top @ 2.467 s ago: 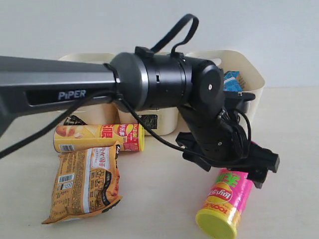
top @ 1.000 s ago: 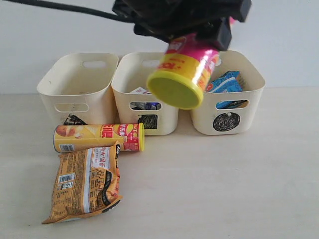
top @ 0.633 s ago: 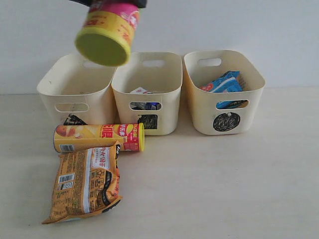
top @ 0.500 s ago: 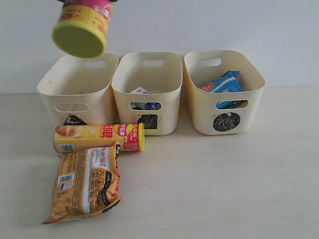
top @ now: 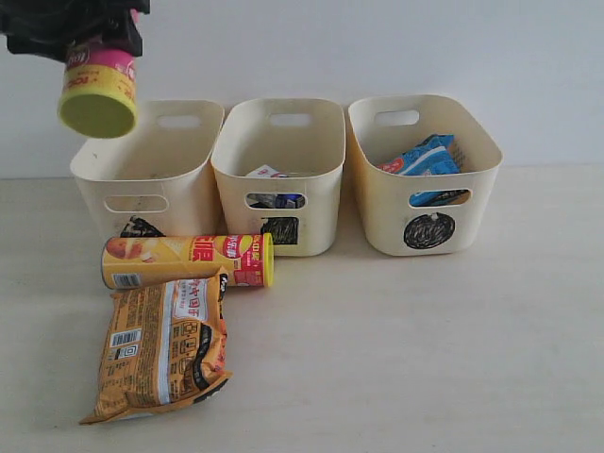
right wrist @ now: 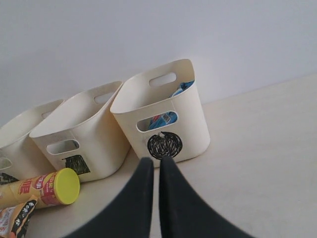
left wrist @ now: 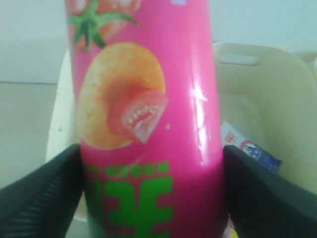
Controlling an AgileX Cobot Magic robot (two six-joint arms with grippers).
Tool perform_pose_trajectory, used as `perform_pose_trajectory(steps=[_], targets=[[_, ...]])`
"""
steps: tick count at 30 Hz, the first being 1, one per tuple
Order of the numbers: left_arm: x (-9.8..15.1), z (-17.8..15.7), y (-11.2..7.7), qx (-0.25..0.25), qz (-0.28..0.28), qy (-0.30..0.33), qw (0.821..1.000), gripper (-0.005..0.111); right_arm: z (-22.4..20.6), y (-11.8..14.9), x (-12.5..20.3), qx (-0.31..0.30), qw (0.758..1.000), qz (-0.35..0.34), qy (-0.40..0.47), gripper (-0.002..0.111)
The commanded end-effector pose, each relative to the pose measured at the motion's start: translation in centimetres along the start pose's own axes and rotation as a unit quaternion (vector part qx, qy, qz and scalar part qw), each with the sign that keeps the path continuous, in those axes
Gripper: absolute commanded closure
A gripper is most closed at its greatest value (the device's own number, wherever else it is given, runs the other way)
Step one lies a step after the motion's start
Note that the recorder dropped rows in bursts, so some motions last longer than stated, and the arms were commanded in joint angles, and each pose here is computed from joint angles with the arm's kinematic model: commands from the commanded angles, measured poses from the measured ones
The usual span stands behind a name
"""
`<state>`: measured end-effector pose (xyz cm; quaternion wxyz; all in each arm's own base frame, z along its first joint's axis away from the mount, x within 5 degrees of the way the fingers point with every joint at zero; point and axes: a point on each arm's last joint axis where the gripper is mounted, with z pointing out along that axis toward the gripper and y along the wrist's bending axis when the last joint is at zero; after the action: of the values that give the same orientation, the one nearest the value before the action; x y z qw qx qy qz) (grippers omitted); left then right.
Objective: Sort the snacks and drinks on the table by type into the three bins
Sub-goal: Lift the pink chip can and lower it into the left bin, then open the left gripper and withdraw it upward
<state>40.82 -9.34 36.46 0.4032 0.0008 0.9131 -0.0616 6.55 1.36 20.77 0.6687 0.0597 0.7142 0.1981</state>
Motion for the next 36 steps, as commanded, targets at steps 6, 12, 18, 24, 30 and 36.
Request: perform_pose_trajectory(steps=[6, 12, 18, 24, 30, 36], targets=[[0.8, 6.2, 3.6, -0.029, -0.013, 0.003, 0.999, 0.102, 0.0, 0.0, 0.3, 0.0, 1.0, -0.004, 0.011, 0.107], [1.8, 9.1, 3.9, -0.03, -0.013, 0.012, 0.999, 0.1, 0.0, 0.0, 0.3, 0.0, 1.0, -0.006, 0.011, 0.107], [2.8, 11.4, 4.1, -0.03, -0.012, 0.021, 0.999, 0.06, 0.0, 0.0, 0.3, 0.0, 1.0, -0.007, 0.011, 0.107], [2.4, 11.7, 4.0, -0.024, -0.009, -0.007, 1.0, 0.029, 0.0, 0.0, 0.3, 0.0, 1.0, -0.007, 0.012, 0.107], [0.3, 10.1, 3.7, -0.022, -0.009, -0.035, 0.999, 0.029, 0.0, 0.0, 0.3, 0.0, 1.0, -0.007, 0.013, 0.107], [-1.8, 6.6, 3.5, -0.028, -0.007, -0.033, 0.999, 0.043, 0.0, 0.0, 0.3, 0.0, 1.0, -0.007, 0.013, 0.107]])
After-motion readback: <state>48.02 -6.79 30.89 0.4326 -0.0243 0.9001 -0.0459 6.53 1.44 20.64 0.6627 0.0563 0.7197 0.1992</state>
